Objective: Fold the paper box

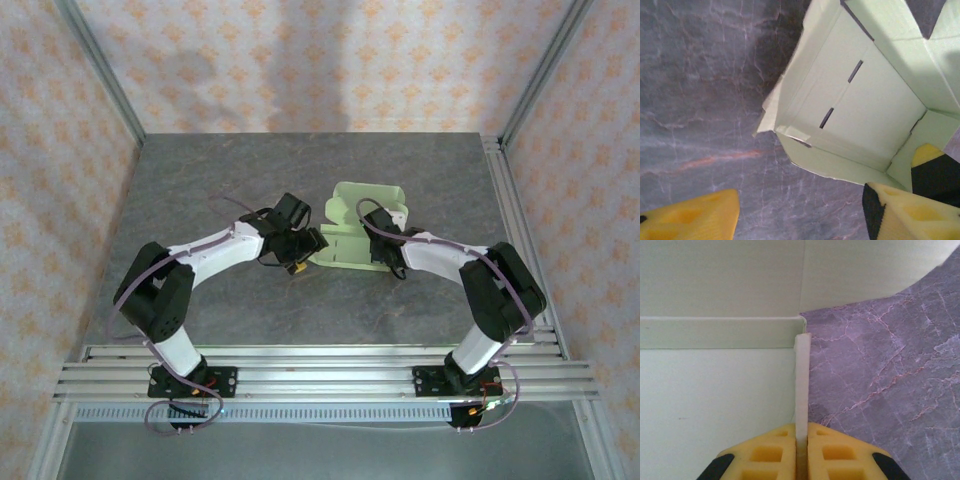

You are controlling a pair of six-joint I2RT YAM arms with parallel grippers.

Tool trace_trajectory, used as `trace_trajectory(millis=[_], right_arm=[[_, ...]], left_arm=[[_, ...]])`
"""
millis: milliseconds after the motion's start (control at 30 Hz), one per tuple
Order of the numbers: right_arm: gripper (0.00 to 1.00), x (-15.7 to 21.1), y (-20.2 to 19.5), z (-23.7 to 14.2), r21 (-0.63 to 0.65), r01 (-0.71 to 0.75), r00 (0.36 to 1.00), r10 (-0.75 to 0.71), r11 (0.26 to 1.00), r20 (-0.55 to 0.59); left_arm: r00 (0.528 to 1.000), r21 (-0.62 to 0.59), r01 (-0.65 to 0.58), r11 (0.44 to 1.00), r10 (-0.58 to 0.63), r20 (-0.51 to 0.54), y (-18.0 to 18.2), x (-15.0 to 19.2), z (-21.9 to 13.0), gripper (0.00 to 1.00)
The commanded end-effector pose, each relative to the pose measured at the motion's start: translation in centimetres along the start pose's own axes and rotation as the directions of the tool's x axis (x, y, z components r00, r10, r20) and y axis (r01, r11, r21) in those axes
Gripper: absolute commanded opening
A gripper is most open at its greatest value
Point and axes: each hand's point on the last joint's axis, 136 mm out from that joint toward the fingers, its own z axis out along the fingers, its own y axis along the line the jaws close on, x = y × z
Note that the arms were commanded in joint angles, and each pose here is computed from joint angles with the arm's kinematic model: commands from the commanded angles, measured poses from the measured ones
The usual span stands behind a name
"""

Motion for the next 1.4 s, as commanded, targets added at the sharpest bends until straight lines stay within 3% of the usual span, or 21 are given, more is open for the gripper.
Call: trace_trajectory(millis=[0, 333, 633, 833, 1067, 1367], right_arm=[[0.11, -0.9, -0.4, -0.1, 0.029, 0.003, 1.000, -0.004, 1.000, 0.021], [0.11, -0.8, -0.5, 0.1, 0.028, 0.008, 1.000, -0.008, 1.000, 0.018], [0.11, -0.6, -0.5, -0.1, 0.015, 0.020, 1.000, -0.020, 1.000, 0.014], [0.11, -0.3, -0.5, 0.0, 0.009, 0.020, 1.000, -0.020, 1.000, 0.005], [0.11, 0.1, -0.5, 0.2, 0.010, 0.028, 1.000, -0.028, 1.000, -0.005], [0.11, 0.3, -0.4, 0.4, 0.007, 0.017, 1.000, -0.017, 1.000, -0.012]], left_arm=[[0.994, 0.045, 0.102, 0.994, -0.100, -0.048, -2.0, 0.9, 0.0, 0.62], [0.986, 0.019, 0.137, 0.990, -0.135, -0.097, -2.8, 1.1, 2.7, 0.54], [0.993, -0.067, 0.028, 0.997, -0.036, -0.116, -2.6, 0.6, 4.9, 0.42], [0.984, -0.092, -0.114, 0.989, 0.100, -0.148, -2.8, 0.8, 5.1, 0.34], [0.938, 0.000, -0.257, 0.966, 0.249, -0.240, -4.3, 2.5, 5.9, 0.24], [0.852, 0.057, -0.403, 0.914, 0.397, -0.341, -4.7, 5.1, 6.1, 0.26]])
